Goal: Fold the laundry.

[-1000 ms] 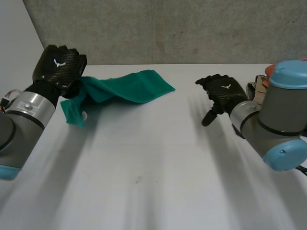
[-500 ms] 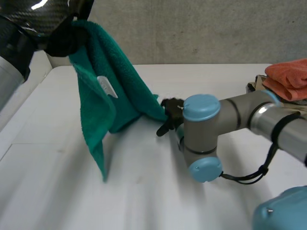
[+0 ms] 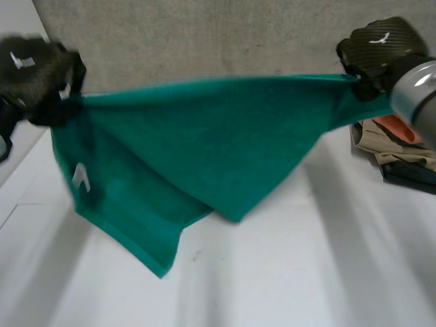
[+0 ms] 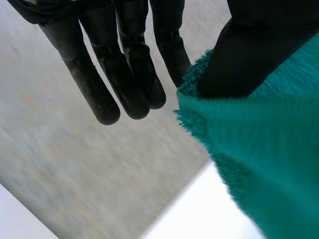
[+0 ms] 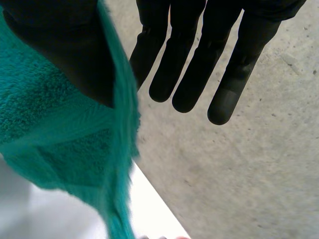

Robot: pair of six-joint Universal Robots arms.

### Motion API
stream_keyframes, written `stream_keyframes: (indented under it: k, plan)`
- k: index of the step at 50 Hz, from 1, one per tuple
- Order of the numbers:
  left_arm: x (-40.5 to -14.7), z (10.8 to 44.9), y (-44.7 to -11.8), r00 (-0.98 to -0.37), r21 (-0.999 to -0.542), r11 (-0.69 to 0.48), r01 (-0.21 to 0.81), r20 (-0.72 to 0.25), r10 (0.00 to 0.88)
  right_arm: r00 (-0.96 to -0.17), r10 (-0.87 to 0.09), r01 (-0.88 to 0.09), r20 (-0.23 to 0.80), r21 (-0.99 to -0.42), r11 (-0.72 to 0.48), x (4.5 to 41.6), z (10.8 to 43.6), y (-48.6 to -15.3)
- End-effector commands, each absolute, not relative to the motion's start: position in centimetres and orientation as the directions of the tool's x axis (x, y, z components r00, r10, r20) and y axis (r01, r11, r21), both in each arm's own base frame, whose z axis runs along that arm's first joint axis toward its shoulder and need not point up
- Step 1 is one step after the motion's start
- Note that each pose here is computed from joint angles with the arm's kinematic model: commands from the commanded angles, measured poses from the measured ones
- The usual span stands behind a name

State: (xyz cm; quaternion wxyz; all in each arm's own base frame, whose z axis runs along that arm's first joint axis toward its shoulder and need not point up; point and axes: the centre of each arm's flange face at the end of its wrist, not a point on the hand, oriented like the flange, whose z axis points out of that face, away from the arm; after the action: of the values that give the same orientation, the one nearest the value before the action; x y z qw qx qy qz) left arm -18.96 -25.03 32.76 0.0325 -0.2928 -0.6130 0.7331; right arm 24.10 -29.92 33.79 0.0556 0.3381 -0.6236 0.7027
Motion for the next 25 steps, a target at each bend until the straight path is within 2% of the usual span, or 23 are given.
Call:
stream_keyframes:
  k: [1,3,6,10,13,14,15,16,18,19,22,23,25]
  plan:
    - [-19.0,25.9,-28.1,-0.803,-0.938,-0.018,0.345,-0.305,0.511,-0.687,-0.43,-0.593,0.585,-0.794,-0.133,23.5,31.7,-30.3]
    - [-19.2,24.2,-29.6,-0.799,-0.928,0.015,0.372,-0.312,0.514,-0.666,-0.467,-0.611,0.581,-0.785,-0.105,24.0,29.7,-31.2]
    - [-19.7,23.0,-31.4,-0.787,-0.914,0.004,0.407,-0.348,0.509,-0.652,-0.492,-0.624,0.577,-0.777,-0.084,24.7,27.9,-32.1]
    - [-21.2,23.1,-35.0,-0.761,-0.883,-0.115,0.455,-0.452,0.465,-0.66,-0.466,-0.627,0.589,-0.774,-0.09,26.0,26.1,-34.6]
    - [-22.3,25.4,-38.4,-0.761,-0.843,-0.287,0.454,-0.535,0.367,-0.706,-0.348,-0.593,0.617,-0.783,-0.186,27.6,27.3,-37.2]
    - [-22.7,27.9,-40.0,-0.773,-0.807,-0.397,0.438,-0.563,0.292,-0.743,-0.259,-0.561,0.617,-0.786,-0.26,28.2,28.8,-38.6]
    - [-22.8,29.3,-40.8,-0.784,-0.784,-0.452,0.425,-0.569,0.249,-0.765,-0.207,-0.542,0.61,-0.783,-0.306,28.4,29.9,-39.2]
    - [-23.0,31.8,-41.7,-0.803,-0.741,-0.537,0.404,-0.568,0.18,-0.809,-0.096,-0.496,0.579,-0.762,-0.415,28.8,32.5,-40.3]
    - [-22.9,34.8,-42.3,-0.829,-0.687,-0.621,0.378,-0.55,0.104,-0.841,-0.012,-0.459,0.541,-0.724,-0.515,29.0,34.7,-40.9]
    - [-22.7,37.5,-42.5,-0.857,-0.641,-0.681,0.354,-0.514,0.039,-0.867,0.055,-0.421,0.495,-0.67,-0.611,29.1,36.6,-41.3]
    - [-22.1,40.4,-42.2,-0.896,-0.61,-0.727,0.314,-0.444,-0.014,-0.892,0.118,-0.379,0.436,-0.58,-0.721,29.3,38.9,-41.1]
    - [-21.8,41.4,-41.8,-0.912,-0.611,-0.736,0.292,-0.409,-0.022,-0.901,0.138,-0.36,0.41,-0.532,-0.766,29.4,39.8,-40.8]
    - [-21.5,42.0,-41.3,-0.921,-0.614,-0.74,0.273,-0.389,-0.017,-0.903,0.136,-0.35,0.408,-0.513,-0.783,29.5,39.8,-40.5]
